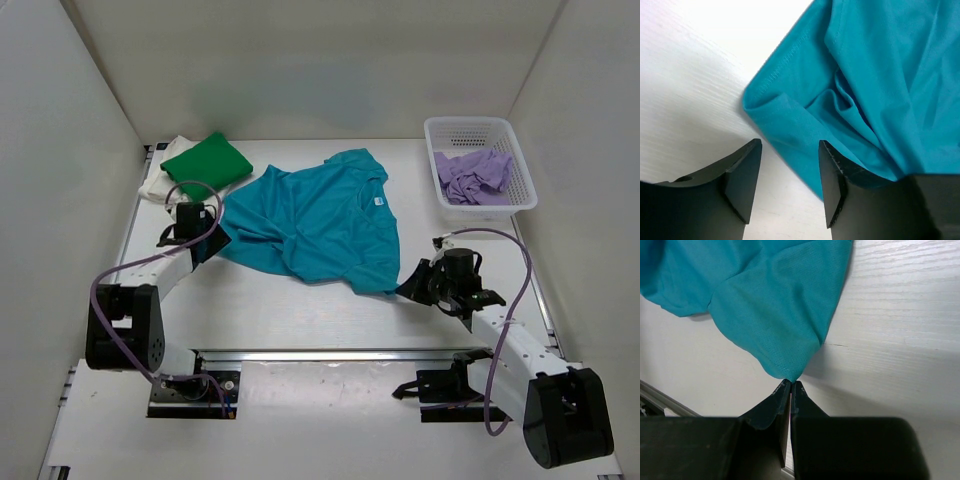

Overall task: Fold and stack the t-shirts
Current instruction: Flatten out the tshirt

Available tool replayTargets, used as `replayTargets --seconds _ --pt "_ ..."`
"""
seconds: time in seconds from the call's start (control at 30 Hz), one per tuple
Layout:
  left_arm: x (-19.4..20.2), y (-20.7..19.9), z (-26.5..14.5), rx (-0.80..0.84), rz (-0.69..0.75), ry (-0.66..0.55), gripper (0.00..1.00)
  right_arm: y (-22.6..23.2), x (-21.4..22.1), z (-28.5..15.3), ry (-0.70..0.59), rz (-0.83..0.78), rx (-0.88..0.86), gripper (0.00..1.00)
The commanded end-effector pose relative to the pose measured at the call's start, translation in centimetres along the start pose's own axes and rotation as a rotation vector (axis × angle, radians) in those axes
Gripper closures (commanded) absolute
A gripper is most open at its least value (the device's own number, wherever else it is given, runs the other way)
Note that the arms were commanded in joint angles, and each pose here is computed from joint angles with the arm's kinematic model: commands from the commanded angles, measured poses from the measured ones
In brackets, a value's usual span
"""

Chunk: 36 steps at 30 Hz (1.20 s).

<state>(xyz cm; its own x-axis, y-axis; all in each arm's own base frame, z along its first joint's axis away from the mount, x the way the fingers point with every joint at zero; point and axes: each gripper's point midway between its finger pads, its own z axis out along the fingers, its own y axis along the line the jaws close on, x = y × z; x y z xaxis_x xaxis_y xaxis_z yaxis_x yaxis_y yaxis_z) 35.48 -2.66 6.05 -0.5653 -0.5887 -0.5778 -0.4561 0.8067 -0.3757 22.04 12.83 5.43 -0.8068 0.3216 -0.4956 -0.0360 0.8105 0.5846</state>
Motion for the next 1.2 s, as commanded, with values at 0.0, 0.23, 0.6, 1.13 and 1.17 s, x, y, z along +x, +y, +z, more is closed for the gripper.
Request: replayTargets --seconds 0.0,0.23,0.6,1.13,1.17 --pt "-2.1 -0.9 0.3 -0.02 0.035 -0.053 0.45 1.8 -1.4 -0.1 -0.038 -0.047 -0.068 1.0" --pt "0.3 0.9 3.3 -0.099 0.064 0.071 0.49 2.0 -2.0 -0.5 -0.064 -0.044 -0.087 1.0" --pt "-2.2 -0.4 -0.9 -0.039 0.038 -0.025 1.0 2.4 -2.2 -0.6 -0.075 -0.045 -0.111 1.0" --pt "-2.6 -2.1 -5.3 0.083 0.035 -0.138 0.49 1.0 -0.2 -1.1 -0.045 -0.046 -0.052 1.0" --pt "-2.8 -2.7 -4.8 0.083 0.044 -0.139 0.52 1.0 -0.4 -1.1 -0.051 -0.047 -0.053 1.0"
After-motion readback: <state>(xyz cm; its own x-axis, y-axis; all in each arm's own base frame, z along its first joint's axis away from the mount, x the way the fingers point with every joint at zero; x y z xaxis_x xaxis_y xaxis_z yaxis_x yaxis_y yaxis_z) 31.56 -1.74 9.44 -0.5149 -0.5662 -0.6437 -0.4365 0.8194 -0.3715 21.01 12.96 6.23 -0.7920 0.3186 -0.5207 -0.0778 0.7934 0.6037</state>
